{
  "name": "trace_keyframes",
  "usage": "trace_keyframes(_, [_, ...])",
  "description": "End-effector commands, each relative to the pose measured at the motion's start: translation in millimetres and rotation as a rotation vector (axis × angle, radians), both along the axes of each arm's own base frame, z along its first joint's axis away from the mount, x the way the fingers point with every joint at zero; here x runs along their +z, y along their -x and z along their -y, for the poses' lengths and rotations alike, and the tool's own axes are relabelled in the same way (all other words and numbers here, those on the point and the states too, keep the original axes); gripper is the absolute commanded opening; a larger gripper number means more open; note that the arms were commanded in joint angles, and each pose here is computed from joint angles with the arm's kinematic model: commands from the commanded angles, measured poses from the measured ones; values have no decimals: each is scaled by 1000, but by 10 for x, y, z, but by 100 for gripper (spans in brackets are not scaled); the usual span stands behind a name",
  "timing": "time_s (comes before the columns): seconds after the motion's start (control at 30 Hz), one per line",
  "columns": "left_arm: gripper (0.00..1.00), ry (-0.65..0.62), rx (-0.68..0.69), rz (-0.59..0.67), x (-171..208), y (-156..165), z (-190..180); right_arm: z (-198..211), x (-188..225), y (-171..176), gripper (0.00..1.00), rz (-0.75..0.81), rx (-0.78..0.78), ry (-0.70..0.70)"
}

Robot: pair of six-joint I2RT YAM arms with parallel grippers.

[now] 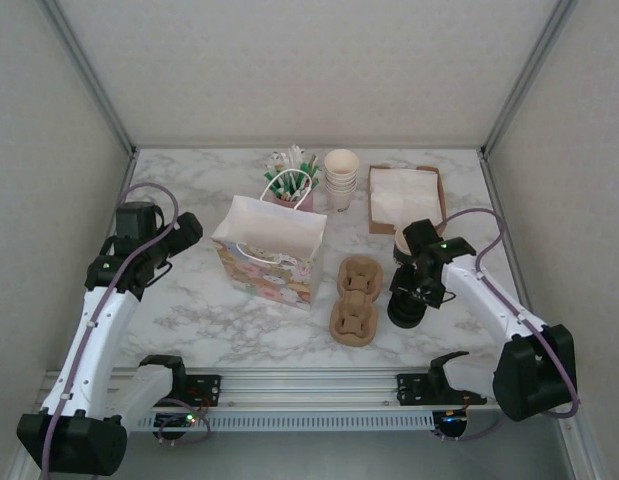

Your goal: Pack the takeout coffee

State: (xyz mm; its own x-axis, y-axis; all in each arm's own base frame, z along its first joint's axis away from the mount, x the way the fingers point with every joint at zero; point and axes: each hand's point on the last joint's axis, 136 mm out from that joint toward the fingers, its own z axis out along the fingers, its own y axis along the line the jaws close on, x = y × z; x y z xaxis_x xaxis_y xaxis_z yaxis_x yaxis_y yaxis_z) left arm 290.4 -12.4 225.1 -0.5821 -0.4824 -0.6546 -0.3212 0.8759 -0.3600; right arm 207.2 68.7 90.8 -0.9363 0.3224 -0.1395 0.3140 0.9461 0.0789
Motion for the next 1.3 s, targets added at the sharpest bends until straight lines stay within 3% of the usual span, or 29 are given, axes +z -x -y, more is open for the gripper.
trace_keyframes(0.0, [95, -17, 9, -23, -72, 58, -29, -19, 322, -50, 63, 68, 29, -10])
trace_keyframes(0.2, [95, -17, 9, -25, -73, 58, -28, -41, 873, -324, 63, 208, 116, 12])
trace_keyframes(0.43, [95, -21, 9, -21, -59, 64, -32, 72, 1141, -890, 63, 241, 161, 203])
trace_keyframes(0.63, [95, -23, 8, -21, -57, 68, -34, 75, 954, -1284, 63, 224, 170, 261])
trace_keyframes(0.8, [96, -25, 6, -23, -62, 67, -32, 10, 778, -1456, 63, 200, 165, 226])
trace_keyframes(1.27, [96, -36, 12, -24, -67, 63, -55, 117, 593, -1527, 63, 164, 132, 216])
